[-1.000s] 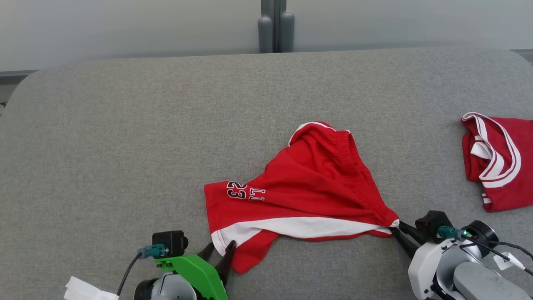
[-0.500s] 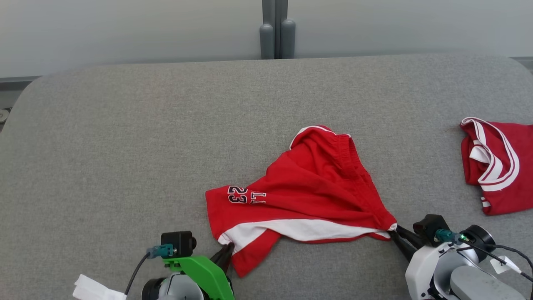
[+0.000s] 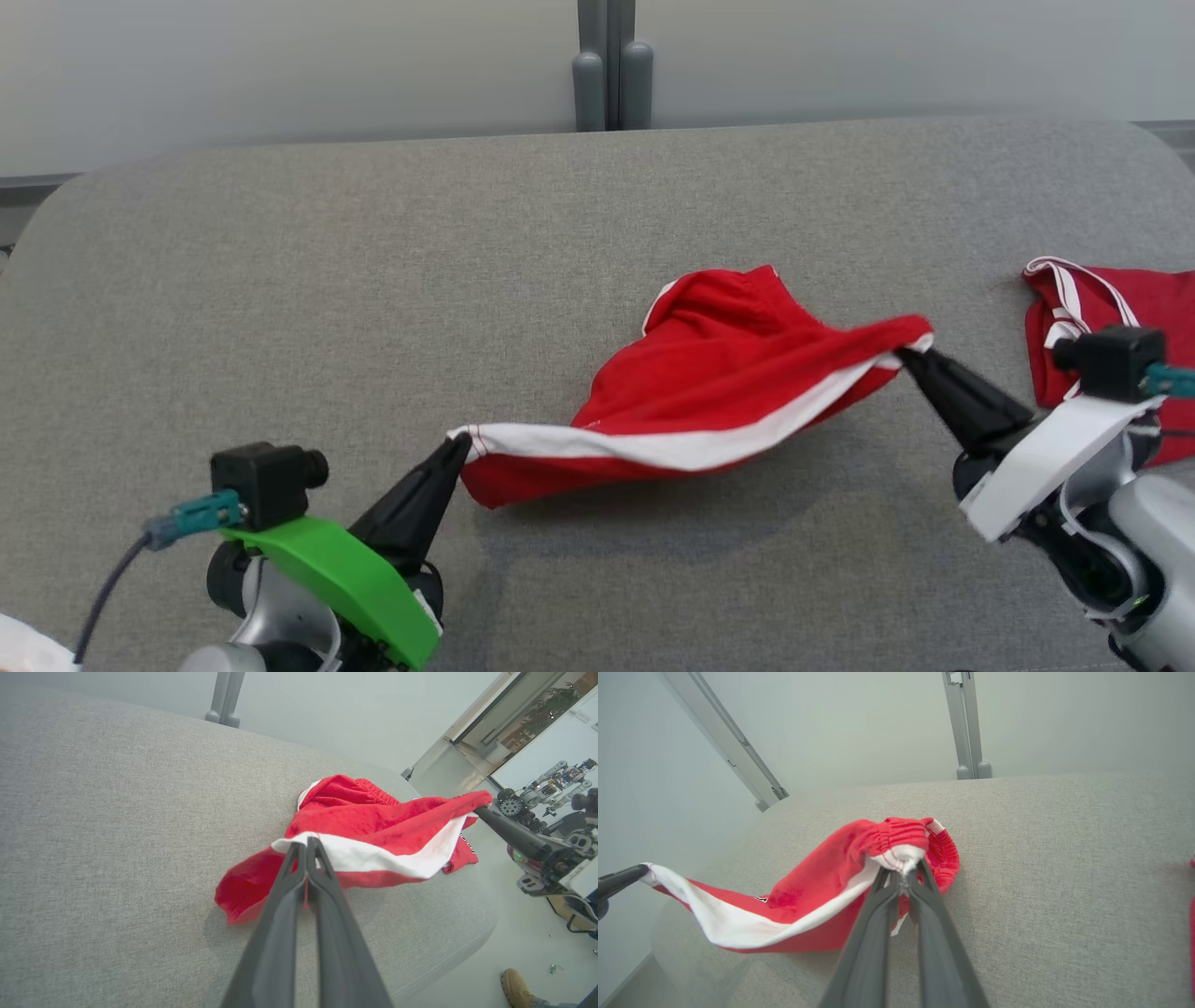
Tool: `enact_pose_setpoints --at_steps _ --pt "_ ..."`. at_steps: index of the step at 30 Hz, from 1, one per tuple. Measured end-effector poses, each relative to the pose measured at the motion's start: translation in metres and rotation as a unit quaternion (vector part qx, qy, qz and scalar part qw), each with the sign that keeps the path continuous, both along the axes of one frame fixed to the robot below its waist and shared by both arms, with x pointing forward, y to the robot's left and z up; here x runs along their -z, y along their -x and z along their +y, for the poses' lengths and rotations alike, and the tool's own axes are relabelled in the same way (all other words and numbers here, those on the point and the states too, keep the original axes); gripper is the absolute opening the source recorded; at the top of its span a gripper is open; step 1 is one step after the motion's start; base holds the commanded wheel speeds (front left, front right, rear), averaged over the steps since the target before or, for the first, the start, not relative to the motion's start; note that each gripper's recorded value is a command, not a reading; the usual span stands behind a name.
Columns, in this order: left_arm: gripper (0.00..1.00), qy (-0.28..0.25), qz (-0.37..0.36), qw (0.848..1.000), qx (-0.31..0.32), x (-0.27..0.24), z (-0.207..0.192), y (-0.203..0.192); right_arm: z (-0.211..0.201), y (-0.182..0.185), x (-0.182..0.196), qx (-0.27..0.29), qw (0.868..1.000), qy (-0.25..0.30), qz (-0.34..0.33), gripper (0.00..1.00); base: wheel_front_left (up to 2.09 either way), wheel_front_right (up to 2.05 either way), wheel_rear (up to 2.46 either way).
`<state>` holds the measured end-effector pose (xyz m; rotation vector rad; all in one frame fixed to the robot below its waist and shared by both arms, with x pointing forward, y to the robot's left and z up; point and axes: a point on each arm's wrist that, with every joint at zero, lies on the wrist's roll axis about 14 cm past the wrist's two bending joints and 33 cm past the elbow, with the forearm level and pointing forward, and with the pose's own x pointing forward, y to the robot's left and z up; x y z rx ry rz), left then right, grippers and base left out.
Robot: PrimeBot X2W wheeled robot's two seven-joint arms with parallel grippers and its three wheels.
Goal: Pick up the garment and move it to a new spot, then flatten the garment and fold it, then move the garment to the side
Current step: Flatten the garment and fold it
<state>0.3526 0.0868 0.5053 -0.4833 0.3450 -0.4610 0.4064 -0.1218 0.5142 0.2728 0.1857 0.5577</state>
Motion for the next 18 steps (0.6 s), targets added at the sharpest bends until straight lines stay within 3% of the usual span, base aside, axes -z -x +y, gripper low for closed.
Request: enact_pose_setpoints --at_steps 6,10,14,18 --pt "0.0 0.027 -0.066 0.997 0.025 -0.07 0.004 -0.015 -0.011 -0.015 -0.078 -0.001 0.994 -0.092 -0.052 0.0 0.0 0.0 0.0" --pt "0.0 0.004 -0.113 0.993 0.037 -0.111 0.012 -0.052 -0.013 -0.038 -0.113 -0.012 0.99 -0.123 -0.069 0.0 0.0 0.0 0.0" --pt "0.0 -0.049 -0.13 0.989 0.047 -0.134 0.019 -0.111 -0.016 -0.096 -0.138 0.0 0.991 -0.101 -0.086 0.0 0.0 0.0 0.0" --pt "0.0 -0.105 -0.15 0.983 0.003 -0.155 0.037 -0.19 -0.004 -0.172 -0.16 0.033 0.99 -0.088 -0.104 0.0 0.0 0.0 0.0"
